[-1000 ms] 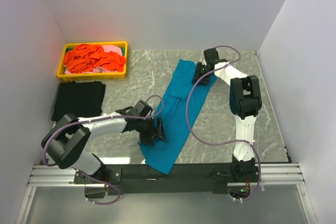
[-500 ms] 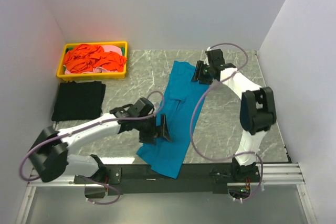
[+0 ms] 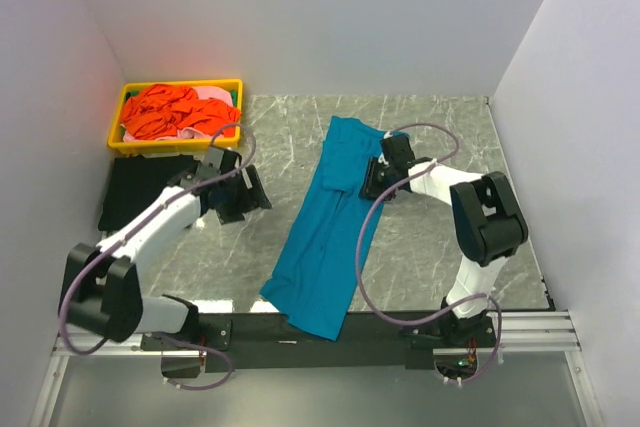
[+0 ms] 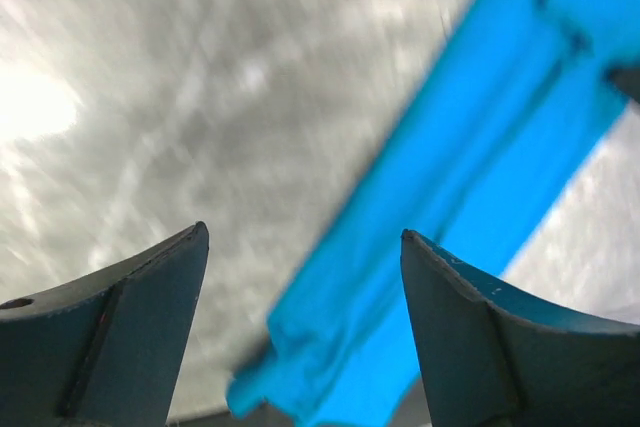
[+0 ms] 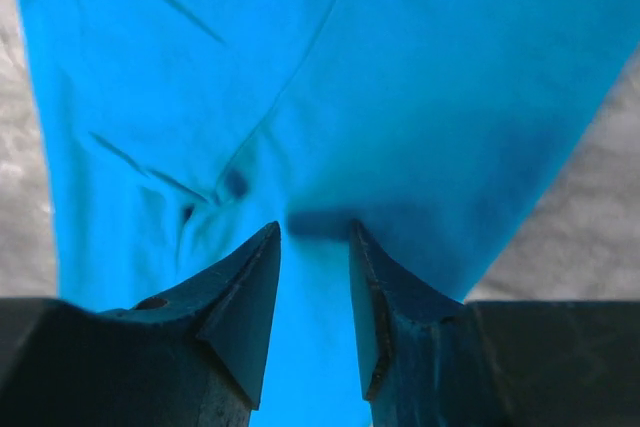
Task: Fold and stack the t-shirts
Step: Fold the tshirt
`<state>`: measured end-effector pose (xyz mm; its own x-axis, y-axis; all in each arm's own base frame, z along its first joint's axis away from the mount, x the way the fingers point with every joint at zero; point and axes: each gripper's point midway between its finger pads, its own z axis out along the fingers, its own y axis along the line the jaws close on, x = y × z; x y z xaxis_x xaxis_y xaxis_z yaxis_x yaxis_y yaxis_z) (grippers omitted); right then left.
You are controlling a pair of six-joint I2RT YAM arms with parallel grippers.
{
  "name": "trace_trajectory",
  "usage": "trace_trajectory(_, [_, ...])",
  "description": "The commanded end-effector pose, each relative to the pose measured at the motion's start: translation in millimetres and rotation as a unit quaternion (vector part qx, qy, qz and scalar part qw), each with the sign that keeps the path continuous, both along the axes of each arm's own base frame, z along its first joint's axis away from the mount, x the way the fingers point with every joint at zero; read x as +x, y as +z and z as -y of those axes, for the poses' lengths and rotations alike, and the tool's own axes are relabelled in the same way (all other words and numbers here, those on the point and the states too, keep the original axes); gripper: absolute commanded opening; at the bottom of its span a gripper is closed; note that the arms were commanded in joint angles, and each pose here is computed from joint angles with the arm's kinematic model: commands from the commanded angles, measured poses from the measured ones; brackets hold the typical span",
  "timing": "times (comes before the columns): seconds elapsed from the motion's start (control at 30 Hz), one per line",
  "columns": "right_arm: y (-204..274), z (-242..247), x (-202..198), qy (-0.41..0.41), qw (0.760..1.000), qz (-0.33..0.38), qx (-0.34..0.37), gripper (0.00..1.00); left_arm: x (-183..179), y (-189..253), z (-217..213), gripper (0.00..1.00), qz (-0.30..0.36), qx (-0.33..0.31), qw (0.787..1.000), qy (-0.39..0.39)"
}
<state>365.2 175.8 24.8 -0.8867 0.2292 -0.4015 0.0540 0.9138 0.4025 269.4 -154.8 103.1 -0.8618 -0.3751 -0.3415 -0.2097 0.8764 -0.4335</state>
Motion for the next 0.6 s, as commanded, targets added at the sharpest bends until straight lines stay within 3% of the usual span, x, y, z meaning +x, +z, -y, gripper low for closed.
trace_trajectory(0.0, [-5.2, 5.5, 34.2, -0.020, 0.999, 0.026, -0.022, 0.41, 45.0, 15.5, -18.2, 0.84, 0.057, 0.040, 0.998, 0.003])
trace_trajectory(0.2, [-9.3, 30.4, 79.1, -0.041, 0.997, 0.016, -0.069, 0.41, 59.9, -9.1, -25.2, 0.86, 0.053, 0.047, 0.997, 0.010])
trace_trajectory(0.4, [19.8, 44.1, 147.6, -0.051, 0.995, 0.048, -0.077, 0.43, 58.4, -21.7, -23.4, 0.88, 0.035, 0.031, 0.999, -0.004])
trace_trajectory(0.53, [38.7, 44.4, 153.6, -0.039, 0.994, 0.059, -0.082, 0.46, 43.7, -27.7, -13.1, 0.90, 0.019, 0.009, 0.999, -0.023])
trace_trajectory(0.57, [61.9, 38.2, 150.7, -0.031, 0.994, 0.080, -0.067, 0.47, 37.6, -31.6, -11.0, 0.90, 0.011, 0.008, 1.000, -0.028])
